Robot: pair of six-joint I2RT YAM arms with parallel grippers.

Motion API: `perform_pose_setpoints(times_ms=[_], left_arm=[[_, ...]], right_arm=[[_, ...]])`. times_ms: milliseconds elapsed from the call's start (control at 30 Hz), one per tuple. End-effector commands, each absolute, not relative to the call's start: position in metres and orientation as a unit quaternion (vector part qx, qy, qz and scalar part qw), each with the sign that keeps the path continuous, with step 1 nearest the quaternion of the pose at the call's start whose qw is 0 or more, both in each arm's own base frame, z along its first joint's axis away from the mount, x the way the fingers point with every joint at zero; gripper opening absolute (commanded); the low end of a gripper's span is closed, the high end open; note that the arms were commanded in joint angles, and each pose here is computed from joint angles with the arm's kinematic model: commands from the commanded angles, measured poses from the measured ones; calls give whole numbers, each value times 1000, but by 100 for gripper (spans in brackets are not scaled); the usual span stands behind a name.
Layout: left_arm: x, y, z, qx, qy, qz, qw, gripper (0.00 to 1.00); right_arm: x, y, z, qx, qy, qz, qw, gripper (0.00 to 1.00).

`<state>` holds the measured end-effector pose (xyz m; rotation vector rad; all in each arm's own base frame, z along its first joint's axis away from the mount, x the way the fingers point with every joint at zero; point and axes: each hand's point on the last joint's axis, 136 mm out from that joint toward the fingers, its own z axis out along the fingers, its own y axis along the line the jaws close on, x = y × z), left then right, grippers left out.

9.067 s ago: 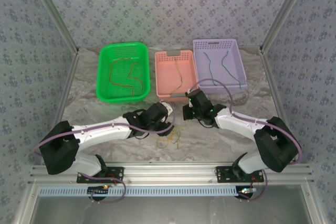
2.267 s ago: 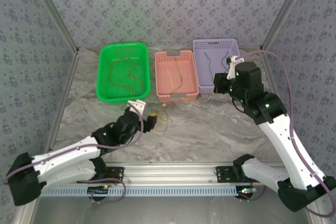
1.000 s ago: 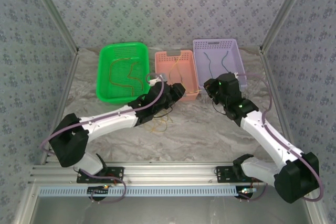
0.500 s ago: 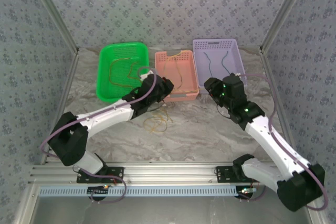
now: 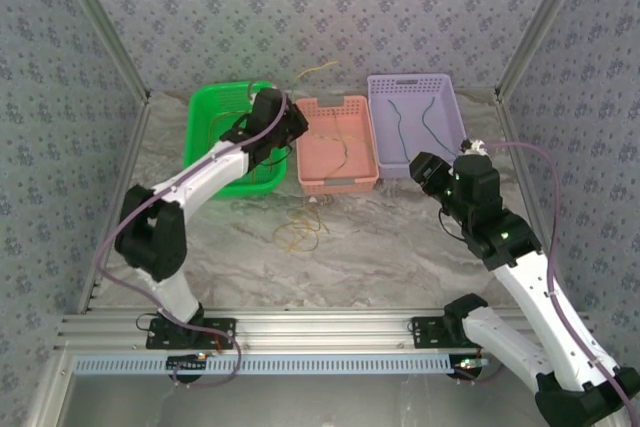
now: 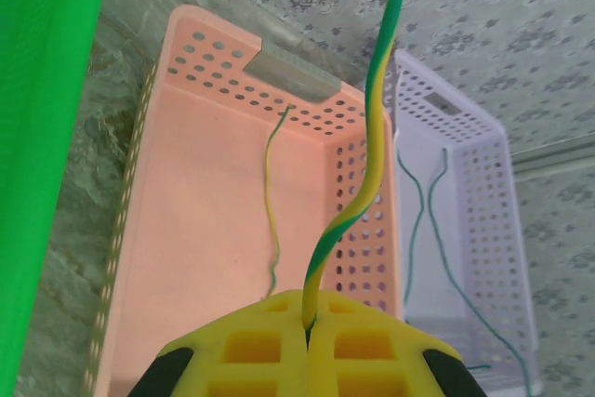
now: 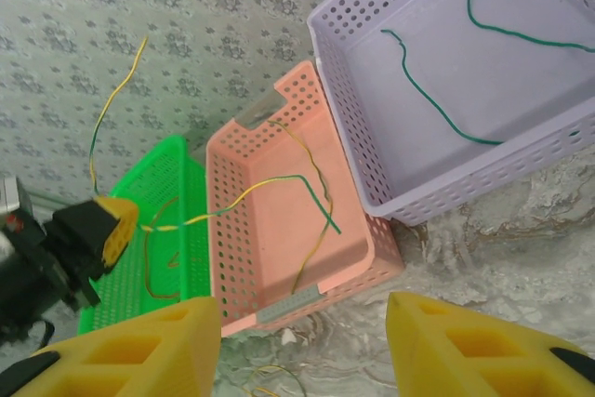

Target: Untangle the cables

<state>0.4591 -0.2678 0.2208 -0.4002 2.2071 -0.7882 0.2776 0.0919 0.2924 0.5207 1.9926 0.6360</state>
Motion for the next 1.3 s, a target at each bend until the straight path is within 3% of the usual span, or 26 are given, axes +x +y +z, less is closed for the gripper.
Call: perform_pose_setpoints(times_ms=[0, 733, 1000, 1100, 1267], left_arm=[[458, -274, 214, -87, 896, -270, 343, 0], [477, -287, 115, 27, 956, -110, 272, 0], [483, -283, 103, 22, 964, -72, 256, 0], [483, -290, 104, 29, 966, -77, 244, 22], [482, -301, 126, 40, 961, -88, 261, 47]], right_arm=[[279, 96, 285, 183, 828, 250, 468, 53], [282, 109, 278, 140, 842, 268, 447, 54], [284, 109, 276, 138, 844, 268, 443, 55], [286, 112, 273, 132, 848, 269, 438, 55], [287, 117, 275, 116, 851, 272, 434, 56]])
